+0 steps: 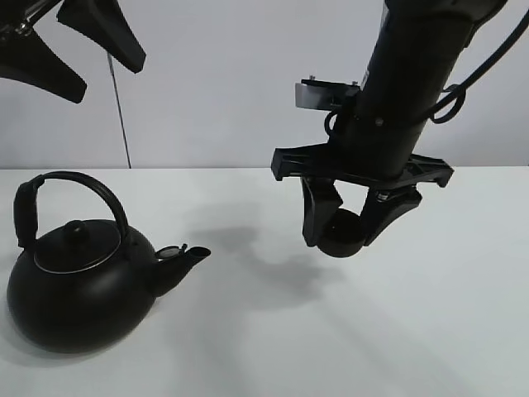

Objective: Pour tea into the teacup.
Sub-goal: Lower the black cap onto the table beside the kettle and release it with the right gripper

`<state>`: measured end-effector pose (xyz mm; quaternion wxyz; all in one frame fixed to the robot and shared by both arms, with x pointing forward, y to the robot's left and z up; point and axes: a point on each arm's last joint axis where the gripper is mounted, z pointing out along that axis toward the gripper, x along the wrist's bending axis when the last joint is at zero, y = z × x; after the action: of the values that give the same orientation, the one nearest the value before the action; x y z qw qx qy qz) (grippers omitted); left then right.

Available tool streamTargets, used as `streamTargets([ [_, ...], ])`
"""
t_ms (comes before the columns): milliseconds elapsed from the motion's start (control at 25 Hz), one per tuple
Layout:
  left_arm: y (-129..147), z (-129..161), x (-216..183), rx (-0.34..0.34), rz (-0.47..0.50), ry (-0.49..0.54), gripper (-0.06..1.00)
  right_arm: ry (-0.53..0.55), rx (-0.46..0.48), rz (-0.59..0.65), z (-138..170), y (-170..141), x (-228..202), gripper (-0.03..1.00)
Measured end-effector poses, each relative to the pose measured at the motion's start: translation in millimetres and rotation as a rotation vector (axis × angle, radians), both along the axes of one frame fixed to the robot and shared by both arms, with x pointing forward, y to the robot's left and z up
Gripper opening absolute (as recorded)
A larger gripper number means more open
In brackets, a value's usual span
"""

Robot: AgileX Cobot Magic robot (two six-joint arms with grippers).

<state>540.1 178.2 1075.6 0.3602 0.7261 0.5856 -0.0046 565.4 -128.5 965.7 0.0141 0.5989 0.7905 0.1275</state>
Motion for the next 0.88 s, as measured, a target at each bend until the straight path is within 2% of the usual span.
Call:
streamTargets([
  [200,0.0,0.0,0.0,0.000,0.000,0.000,0.51,0.020,0.063,0.026,0.7,13.8,-6.0,0.40],
  [400,0.0,0.0,0.0,0.000,0.000,0.000,0.51,-0.034,0.093,0.104,2.3,41.8,-17.1,0.40],
  [600,0.0,0.0,0.0,0.000,0.000,0.000,0.51,-0.095,0.122,0.123,1.7,55.4,-18.2,0.40],
  [880,0.0,0.0,0.0,0.000,0.000,0.000,0.51,-0.039,0.110,0.091,-34.3,61.0,-11.1,0.40],
])
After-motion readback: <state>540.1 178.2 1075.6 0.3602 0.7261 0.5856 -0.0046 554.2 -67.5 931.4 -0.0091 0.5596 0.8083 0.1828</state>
